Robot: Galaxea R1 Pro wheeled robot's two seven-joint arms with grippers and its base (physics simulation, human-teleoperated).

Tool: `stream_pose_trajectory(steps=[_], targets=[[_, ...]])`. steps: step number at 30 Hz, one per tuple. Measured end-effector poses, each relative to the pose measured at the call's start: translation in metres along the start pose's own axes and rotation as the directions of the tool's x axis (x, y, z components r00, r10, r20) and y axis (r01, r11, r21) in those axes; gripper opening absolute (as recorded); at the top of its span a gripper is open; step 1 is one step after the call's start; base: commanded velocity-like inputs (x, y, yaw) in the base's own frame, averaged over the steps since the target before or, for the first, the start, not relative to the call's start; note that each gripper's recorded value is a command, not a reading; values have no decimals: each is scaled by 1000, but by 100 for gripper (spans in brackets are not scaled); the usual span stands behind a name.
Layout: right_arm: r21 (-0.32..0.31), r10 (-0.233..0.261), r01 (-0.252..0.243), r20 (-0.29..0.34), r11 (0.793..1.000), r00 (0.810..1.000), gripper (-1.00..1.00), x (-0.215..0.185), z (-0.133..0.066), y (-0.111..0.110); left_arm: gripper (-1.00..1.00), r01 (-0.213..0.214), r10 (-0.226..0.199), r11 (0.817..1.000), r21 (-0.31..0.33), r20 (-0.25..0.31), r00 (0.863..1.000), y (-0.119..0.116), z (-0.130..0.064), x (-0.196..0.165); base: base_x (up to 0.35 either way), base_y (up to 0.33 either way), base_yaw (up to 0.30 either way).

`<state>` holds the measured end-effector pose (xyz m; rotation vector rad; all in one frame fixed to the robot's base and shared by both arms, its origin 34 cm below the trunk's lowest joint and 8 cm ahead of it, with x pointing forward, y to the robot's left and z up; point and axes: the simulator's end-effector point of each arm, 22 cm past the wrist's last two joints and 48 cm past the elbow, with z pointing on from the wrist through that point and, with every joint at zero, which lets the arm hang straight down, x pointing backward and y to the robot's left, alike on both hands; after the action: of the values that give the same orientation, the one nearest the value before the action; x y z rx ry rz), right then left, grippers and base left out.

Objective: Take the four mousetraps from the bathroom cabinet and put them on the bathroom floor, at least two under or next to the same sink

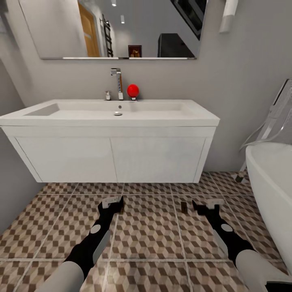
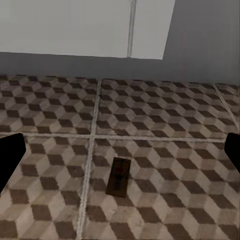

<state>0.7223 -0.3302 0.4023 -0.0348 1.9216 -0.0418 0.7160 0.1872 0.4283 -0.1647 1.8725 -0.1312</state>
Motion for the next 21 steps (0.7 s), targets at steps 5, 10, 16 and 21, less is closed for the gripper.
stream_pose_trajectory(steps=[5, 10, 16, 21], targets=[[1, 0, 0, 21, 1000, 1000, 100, -14, -3, -1, 100, -1, 0, 1000, 4, 20, 1000, -3, -3, -13, 0, 0, 0], [2, 0, -1, 41, 1000, 999, 100, -27, -6, -1, 100, -1, 0, 1000, 7, 40, 999, -5, -6, -26, 0, 0, 0], [3, 1, -1, 65, 1000, 998, 100, -43, -10, -2, 100, -1, 0, 1000, 12, 64, 998, -8, -10, -42, 0, 0, 0], [4, 1, -1, 86, 1000, 996, 100, -56, -14, -3, 100, -1, -1, 1000, 16, 84, 996, -10, -13, -55, 0, 0, 0]])
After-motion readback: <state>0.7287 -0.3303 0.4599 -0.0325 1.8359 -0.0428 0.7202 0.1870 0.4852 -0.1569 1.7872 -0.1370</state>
